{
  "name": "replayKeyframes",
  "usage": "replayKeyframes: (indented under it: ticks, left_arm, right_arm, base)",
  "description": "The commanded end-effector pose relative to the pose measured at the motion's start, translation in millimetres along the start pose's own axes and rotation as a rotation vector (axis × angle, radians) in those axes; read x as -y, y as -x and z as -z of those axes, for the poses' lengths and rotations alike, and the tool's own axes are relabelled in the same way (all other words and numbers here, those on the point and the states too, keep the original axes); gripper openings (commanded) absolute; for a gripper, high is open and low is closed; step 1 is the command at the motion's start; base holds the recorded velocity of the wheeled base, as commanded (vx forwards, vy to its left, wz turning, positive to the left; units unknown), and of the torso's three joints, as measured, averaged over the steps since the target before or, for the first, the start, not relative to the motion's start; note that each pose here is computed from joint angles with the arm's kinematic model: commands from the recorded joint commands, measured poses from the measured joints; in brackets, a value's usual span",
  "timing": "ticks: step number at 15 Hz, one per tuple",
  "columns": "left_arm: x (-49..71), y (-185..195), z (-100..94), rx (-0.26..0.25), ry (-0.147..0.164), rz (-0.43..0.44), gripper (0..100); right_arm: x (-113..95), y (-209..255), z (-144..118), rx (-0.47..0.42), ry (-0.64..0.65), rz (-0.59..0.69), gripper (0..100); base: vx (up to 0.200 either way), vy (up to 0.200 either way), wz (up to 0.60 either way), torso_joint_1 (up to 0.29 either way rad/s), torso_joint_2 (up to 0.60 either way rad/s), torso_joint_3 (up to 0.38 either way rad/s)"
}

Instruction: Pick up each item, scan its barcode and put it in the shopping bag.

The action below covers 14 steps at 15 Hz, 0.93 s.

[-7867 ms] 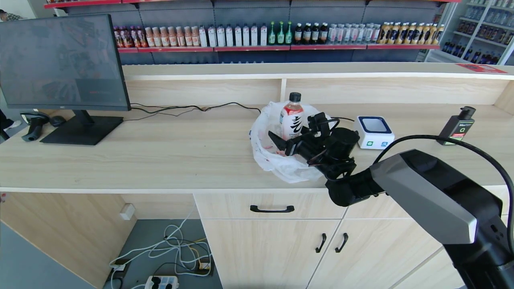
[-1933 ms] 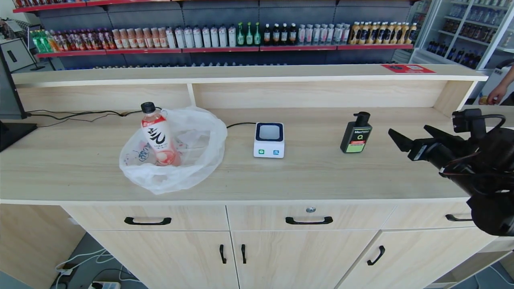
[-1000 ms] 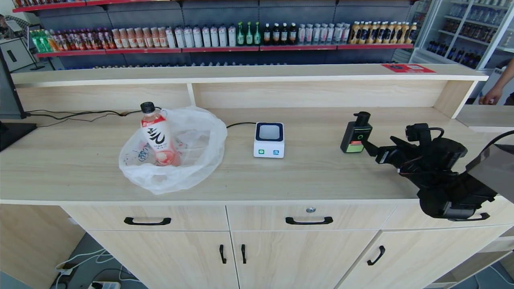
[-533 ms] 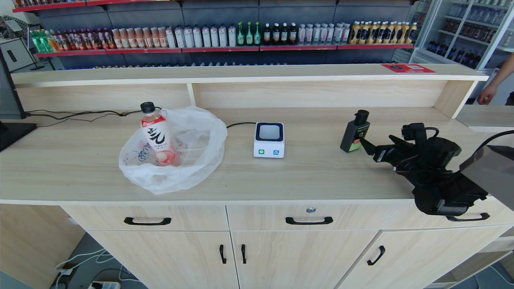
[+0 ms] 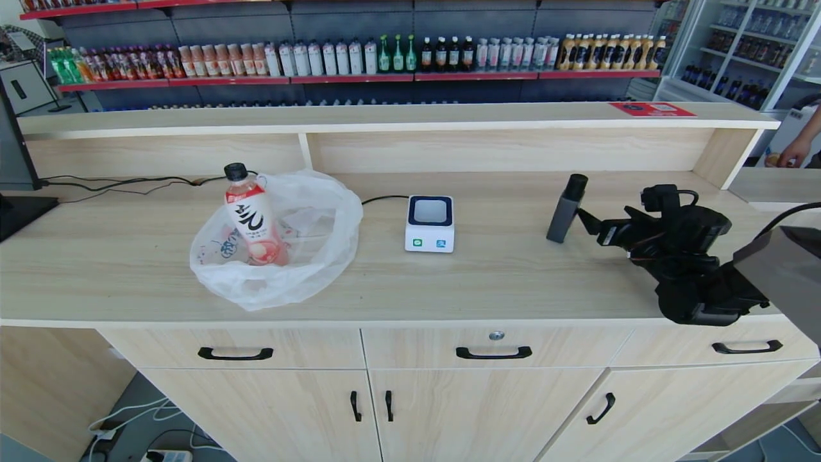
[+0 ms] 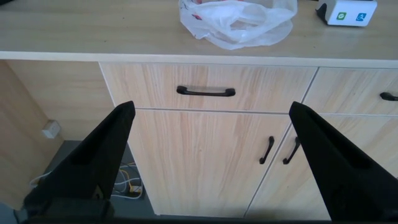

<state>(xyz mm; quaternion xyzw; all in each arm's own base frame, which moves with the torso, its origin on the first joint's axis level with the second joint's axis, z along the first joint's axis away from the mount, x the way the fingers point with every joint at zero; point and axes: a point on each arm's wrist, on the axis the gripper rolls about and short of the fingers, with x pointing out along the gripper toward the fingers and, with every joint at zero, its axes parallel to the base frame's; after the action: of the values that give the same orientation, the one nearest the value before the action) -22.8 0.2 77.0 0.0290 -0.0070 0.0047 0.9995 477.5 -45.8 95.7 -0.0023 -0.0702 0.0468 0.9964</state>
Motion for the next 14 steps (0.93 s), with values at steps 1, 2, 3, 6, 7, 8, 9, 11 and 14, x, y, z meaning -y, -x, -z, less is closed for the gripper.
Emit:
replayKeyframes:
  ticks: [1,2,3,6,7,8,9,11,14]
  left_arm:
    - [0.0,0,-0.2,0.003,0.001,0.0,100]
    - [0.0,0,-0.4,0.004,0.0,-0.001,100]
    - [0.0,0,-0.4,0.004,0.0,-0.001,100]
    - [0.0,0,-0.5,0.006,0.0,-0.001,100]
    - [0.0,0,-0.5,0.006,0.0,-0.001,100]
    - [0.0,0,-0.5,0.006,0.0,-0.001,100]
    - [0.0,0,-0.5,0.006,-0.003,-0.001,100]
    - [0.0,0,-0.5,0.006,0.0,-0.001,100]
    - [0.0,0,-0.2,0.003,-0.017,0.0,100]
  right_arm:
    - [1,-11,-10,0.027,0.005,-0.003,100]
    - [1,-12,-10,0.021,0.004,-0.003,100]
    - [2,-12,-9,0.018,0.004,-0.001,100]
    - [2,-13,-3,0.012,-0.008,-0.001,100]
    - [2,-13,-3,0.012,-0.008,-0.001,100]
    - [3,-14,0,0.01,-0.01,-0.001,100]
    - [6,-12,2,0.013,-0.012,0.006,100]
    - [22,1,2,0.018,-0.014,0.046,100]
    - [7,45,-22,-0.054,-0.085,0.033,100]
  base:
    - [0.0,0.0,0.0,0.0,0.0,0.0]
    - [0.0,0.0,0.0,0.0,0.0,0.0]
    - [0.0,0.0,0.0,0.0,0.0,0.0]
    - [0.0,0.0,0.0,0.0,0.0,0.0]
    - [0.0,0.0,0.0,0.0,0.0,0.0]
    - [0.0,0.0,0.0,0.0,0.0,0.0]
    - [0.0,0.0,0.0,0.0,0.0,0.0]
    - [0.0,0.0,0.0,0.0,0.0,0.0]
    - [0.0,0.0,0.0,0.0,0.0,0.0]
